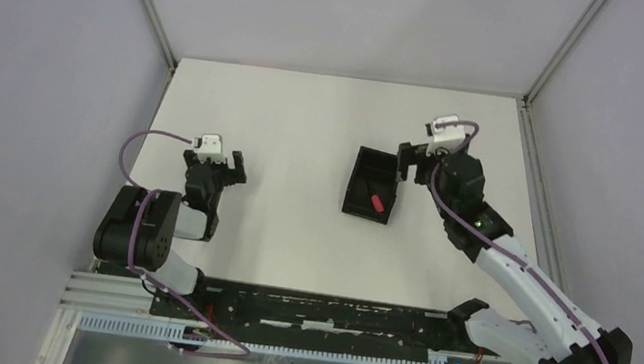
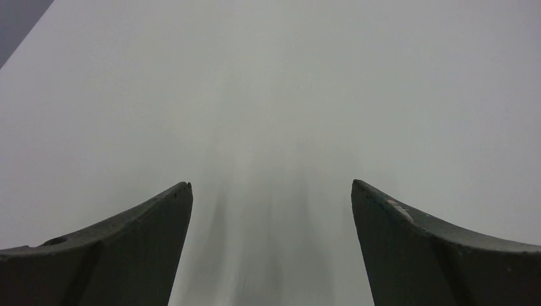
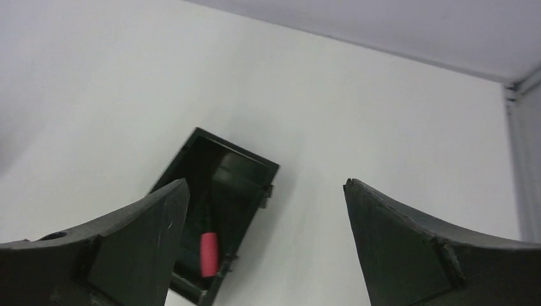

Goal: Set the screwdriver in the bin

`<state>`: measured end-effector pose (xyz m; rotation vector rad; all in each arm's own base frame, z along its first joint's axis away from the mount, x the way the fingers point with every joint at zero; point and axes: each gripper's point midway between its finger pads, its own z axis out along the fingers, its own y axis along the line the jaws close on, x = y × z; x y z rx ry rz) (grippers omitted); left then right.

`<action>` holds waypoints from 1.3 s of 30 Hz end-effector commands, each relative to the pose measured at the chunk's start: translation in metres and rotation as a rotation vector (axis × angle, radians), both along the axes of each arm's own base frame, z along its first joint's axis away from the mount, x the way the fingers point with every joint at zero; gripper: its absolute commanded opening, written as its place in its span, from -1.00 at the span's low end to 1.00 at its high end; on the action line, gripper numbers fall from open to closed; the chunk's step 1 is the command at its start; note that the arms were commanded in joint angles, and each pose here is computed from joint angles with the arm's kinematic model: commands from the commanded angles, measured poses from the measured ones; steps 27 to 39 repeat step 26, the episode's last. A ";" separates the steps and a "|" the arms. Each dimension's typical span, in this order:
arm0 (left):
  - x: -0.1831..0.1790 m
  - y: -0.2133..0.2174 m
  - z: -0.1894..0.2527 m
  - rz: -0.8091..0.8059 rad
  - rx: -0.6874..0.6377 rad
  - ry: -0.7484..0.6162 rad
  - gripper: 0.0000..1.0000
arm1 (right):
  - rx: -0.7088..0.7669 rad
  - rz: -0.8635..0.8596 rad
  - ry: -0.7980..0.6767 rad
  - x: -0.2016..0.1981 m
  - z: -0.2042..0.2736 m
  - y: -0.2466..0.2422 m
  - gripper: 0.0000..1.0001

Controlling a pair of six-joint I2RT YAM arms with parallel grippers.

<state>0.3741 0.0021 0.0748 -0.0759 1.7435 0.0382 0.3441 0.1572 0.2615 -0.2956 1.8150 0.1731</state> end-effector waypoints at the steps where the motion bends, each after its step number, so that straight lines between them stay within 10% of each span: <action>1: 0.005 0.000 0.013 -0.003 0.014 -0.052 1.00 | -0.096 -0.209 -0.167 -0.010 -0.020 -0.057 0.96; 15: 0.005 0.000 0.013 -0.003 0.015 -0.052 1.00 | -0.093 -0.334 -0.201 -0.065 -0.146 -0.111 0.96; 39: 0.005 0.000 0.012 -0.003 0.013 -0.050 1.00 | -0.085 -0.343 -0.193 -0.066 -0.153 -0.112 0.96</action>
